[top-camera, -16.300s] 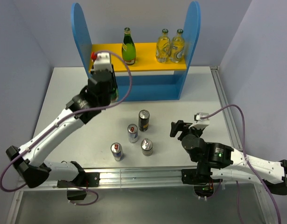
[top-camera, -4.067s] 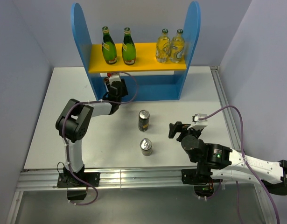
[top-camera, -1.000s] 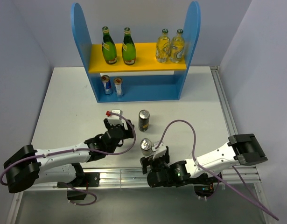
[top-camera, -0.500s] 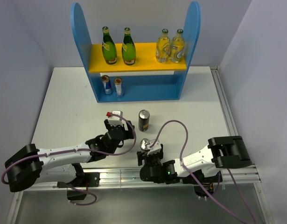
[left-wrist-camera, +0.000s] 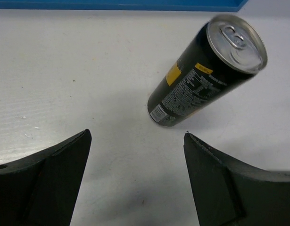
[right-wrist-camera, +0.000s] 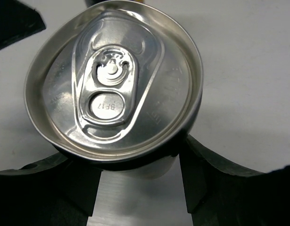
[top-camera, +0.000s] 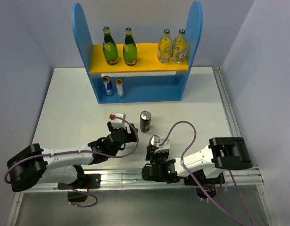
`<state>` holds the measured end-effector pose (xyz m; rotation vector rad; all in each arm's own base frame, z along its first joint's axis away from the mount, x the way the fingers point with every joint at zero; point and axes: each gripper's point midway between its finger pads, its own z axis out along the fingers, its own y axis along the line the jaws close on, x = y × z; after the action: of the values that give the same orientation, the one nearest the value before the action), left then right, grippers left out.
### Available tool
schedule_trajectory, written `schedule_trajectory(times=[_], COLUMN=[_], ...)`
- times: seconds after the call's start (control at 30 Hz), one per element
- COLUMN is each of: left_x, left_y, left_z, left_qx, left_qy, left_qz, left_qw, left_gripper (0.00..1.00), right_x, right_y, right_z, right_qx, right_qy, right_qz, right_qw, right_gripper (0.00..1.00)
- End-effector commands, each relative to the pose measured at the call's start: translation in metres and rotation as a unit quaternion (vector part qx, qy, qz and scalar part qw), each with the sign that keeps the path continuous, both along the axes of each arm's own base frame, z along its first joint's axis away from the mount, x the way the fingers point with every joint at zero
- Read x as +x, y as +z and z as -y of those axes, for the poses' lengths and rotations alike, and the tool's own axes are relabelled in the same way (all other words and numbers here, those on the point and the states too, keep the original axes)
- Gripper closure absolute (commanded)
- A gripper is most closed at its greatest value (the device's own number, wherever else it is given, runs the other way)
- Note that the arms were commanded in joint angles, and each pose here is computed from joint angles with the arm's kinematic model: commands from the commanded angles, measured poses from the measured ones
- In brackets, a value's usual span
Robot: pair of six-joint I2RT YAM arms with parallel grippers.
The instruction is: Place and organize the beverage onto the shelf
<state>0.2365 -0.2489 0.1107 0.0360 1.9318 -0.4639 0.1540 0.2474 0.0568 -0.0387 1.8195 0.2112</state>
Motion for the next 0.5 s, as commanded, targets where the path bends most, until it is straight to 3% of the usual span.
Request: schedule_trajectory(times=[0.0, 0.07, 0.27, 0.47], left_x=[-0.012, -0.022, -0.039, -0.024], left_y=[0.009, 0.013, 0.018, 0.008], left_z=[0.018, 0.027, 0.052, 0.07], left_qx=[-0.034, -0.048, -0.061, -0.04], left_qy=[-0.047, -0.074, -0.145, -0.13], left_qz=[0.017, 0.026, 0.039, 0.05], left_qw=[0.998, 0.996, 0.987, 0.99], left_gripper=[0.13, 0.07, 0.05, 0.05], right_x=[0.012, 0.012, 0.012, 0.012], right_y=[0.034, 0.042, 0.053, 0.053], right_z=[0.031, 0.037, 0.051, 0.055], right_qx=[0.041, 0.046, 0.05, 0.047], right_qy=[-0.07, -0.074, -0.092, -0.098], right_qz=[0.051, 0.057, 0.061, 0.056], right_qw=[0.995, 0.995, 0.993, 0.993], right_gripper=[0.85, 0.86, 0.86, 0.85])
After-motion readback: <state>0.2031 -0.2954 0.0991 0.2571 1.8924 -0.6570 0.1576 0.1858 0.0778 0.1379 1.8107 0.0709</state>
